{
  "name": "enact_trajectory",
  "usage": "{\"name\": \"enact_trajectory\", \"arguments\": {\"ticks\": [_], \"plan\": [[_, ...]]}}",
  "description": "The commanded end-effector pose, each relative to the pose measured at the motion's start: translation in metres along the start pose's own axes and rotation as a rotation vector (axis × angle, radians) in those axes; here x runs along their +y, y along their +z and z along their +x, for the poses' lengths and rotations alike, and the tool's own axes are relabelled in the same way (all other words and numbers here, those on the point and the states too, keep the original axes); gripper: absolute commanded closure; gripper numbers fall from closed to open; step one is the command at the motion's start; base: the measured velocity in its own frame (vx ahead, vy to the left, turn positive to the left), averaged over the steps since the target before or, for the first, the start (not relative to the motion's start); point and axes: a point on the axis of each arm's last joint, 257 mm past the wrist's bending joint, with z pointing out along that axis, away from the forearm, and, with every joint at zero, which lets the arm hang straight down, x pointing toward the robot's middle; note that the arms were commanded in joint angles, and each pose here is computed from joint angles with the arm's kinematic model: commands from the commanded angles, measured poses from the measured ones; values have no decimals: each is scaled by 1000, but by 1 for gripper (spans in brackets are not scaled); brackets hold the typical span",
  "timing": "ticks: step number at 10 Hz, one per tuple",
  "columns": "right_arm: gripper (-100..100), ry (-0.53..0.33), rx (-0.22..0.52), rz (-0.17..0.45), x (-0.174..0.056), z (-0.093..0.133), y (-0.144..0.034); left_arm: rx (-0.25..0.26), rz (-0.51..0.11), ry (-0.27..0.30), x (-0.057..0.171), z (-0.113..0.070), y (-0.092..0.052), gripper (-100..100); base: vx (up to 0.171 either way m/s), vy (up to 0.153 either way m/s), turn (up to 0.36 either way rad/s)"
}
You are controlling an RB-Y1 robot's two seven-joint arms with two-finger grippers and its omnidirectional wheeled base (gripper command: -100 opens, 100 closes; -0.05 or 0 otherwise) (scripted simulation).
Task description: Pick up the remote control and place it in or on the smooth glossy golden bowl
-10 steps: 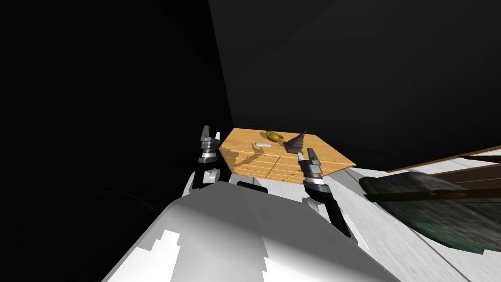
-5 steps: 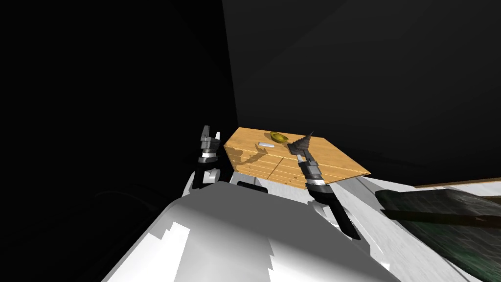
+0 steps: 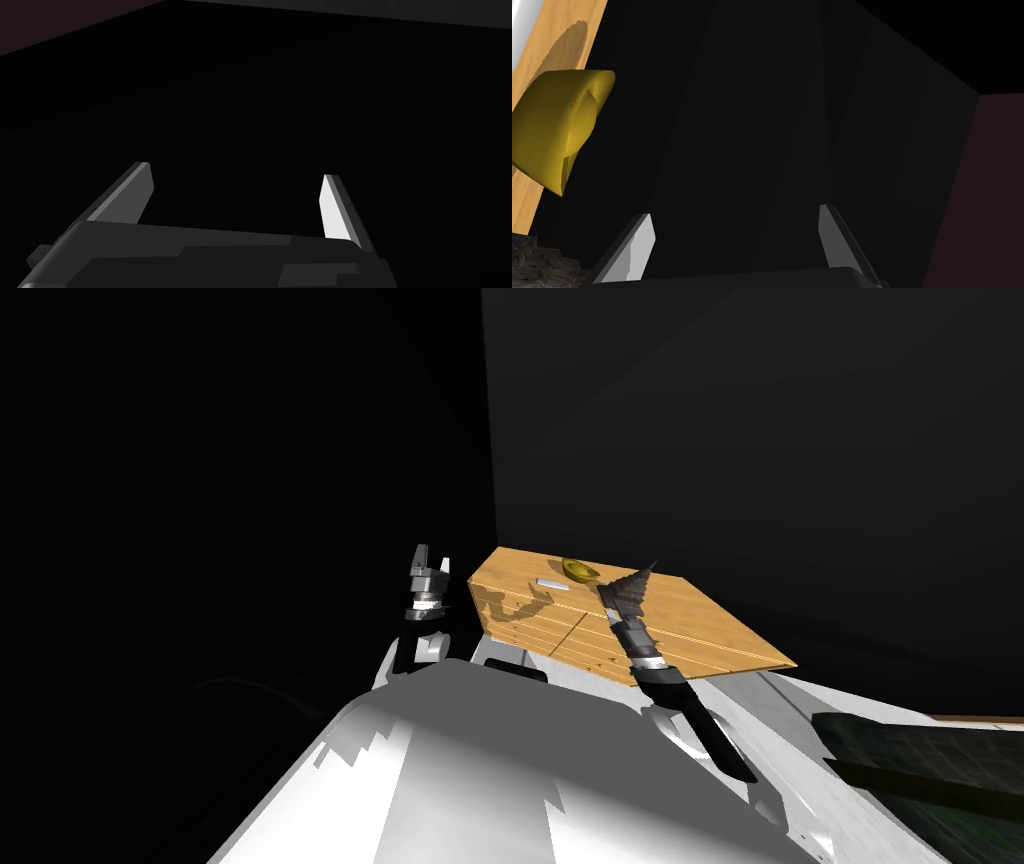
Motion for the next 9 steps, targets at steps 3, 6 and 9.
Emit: {"name": "enact_trajectory", "arguments": {"ticks": [3,6,9], "plan": [[-100,-52,78,43,-14,5,-8,0,0,0,0,0,0,0,-38,-19,144],[-100,-89,136,82,-26,8,-15,0,0,0,0,0,0,0,-23,-13,162],[-100,-129,214,161,-52,11,-32,0,0,0,0,0,0,0,-35,-16,297]]}}
